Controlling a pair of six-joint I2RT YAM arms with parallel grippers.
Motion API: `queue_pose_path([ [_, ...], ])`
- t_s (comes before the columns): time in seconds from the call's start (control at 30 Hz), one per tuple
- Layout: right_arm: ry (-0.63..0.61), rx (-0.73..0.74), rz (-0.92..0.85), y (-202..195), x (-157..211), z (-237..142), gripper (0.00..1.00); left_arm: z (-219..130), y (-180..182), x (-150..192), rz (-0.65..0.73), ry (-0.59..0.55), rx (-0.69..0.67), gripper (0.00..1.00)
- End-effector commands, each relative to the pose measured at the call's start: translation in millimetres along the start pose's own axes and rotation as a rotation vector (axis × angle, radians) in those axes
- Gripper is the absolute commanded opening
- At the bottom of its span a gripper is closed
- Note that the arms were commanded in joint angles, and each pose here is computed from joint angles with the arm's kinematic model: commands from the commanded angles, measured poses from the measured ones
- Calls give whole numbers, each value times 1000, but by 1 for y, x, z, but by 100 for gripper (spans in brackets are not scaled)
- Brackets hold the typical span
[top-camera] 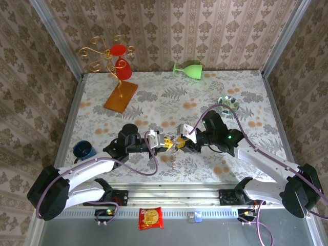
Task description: Put the keys on the keyring
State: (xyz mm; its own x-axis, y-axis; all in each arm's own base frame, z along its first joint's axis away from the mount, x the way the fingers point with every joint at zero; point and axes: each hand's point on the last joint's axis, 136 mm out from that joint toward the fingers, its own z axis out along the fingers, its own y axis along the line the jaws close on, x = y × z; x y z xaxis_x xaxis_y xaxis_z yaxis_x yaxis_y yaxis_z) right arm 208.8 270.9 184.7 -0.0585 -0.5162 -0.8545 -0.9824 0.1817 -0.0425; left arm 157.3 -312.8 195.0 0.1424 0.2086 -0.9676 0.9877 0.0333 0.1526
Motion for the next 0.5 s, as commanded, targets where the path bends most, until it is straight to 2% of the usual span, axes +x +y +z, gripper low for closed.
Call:
queue_pose_path([
  [0.0,-107,-27,25,4,-19,-1,29,0,-1,-15,11,-78,7,0],
  [0.17,-128,-28,36,6,-18,0,27,-1,-4,-12,-8,-87,12,0],
  [0.47,-144,-46,50,7,-21,2,14,0,-4,-15,-18,-114,18,0],
])
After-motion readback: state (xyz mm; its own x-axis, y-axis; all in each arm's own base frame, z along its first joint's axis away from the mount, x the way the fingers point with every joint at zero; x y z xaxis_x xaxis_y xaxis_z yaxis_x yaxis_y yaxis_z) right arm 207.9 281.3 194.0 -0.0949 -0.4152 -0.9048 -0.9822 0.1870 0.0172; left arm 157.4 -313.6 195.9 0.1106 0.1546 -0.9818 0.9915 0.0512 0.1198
